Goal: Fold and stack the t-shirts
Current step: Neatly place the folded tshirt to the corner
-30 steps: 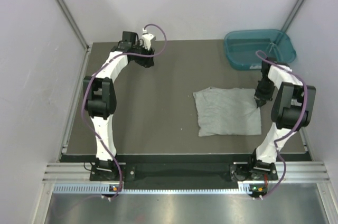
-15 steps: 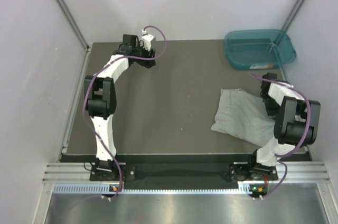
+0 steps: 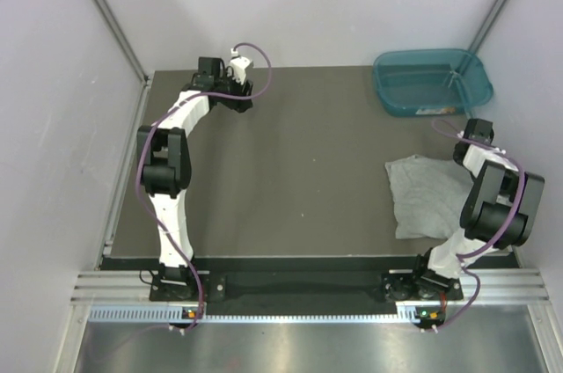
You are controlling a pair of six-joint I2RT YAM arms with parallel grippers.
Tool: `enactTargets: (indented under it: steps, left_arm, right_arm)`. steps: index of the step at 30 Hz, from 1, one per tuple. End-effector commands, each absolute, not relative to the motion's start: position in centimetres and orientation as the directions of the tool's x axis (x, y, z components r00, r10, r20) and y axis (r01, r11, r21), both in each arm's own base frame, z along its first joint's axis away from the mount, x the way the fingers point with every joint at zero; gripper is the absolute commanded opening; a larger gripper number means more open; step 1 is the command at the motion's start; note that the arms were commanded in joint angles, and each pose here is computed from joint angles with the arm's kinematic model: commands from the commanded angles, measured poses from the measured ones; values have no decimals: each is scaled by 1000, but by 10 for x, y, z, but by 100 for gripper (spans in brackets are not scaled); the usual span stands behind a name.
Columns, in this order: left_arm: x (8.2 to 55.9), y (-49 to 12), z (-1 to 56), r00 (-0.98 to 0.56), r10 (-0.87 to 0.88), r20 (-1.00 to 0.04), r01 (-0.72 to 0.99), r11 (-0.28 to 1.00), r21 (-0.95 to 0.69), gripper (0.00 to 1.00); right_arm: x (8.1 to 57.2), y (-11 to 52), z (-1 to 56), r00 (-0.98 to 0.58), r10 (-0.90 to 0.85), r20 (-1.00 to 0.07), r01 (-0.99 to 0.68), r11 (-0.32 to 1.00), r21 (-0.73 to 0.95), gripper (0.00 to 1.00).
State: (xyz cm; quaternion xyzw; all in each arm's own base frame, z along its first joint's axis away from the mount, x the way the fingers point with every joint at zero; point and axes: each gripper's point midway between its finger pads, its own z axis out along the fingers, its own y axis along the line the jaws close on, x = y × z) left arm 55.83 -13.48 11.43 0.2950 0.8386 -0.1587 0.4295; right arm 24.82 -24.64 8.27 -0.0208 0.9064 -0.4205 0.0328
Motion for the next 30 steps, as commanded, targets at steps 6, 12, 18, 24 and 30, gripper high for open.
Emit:
enactTargets:
  steps: [6,12,18,24,30]
  left_arm:
    - [569,-136,151,-382,368,-848,642,765,43,58]
    - [564,-134,149,-386,380,-841,644,763,49,58]
    - [561,-138,149,-385,375,-843,660,751,33,58]
    - [557,-136,152,-381,377,-844,657,753,39,58]
    - [546,-130,170,-393,329,-859,601,799,31,58]
  right_arm:
    - [285,-275,110,-983,-133,-126,25,586,-810,2]
    - [266,-265,95,-987,-115,-114,13,646,-764,5]
    - [282,-273,127,-962,-23,-274,199,627,-753,58]
    - [307,-243,172,-835,178,-520,490,671,-557,61]
    - [341,-148,144,-576,442,-688,635,772,-35,62]
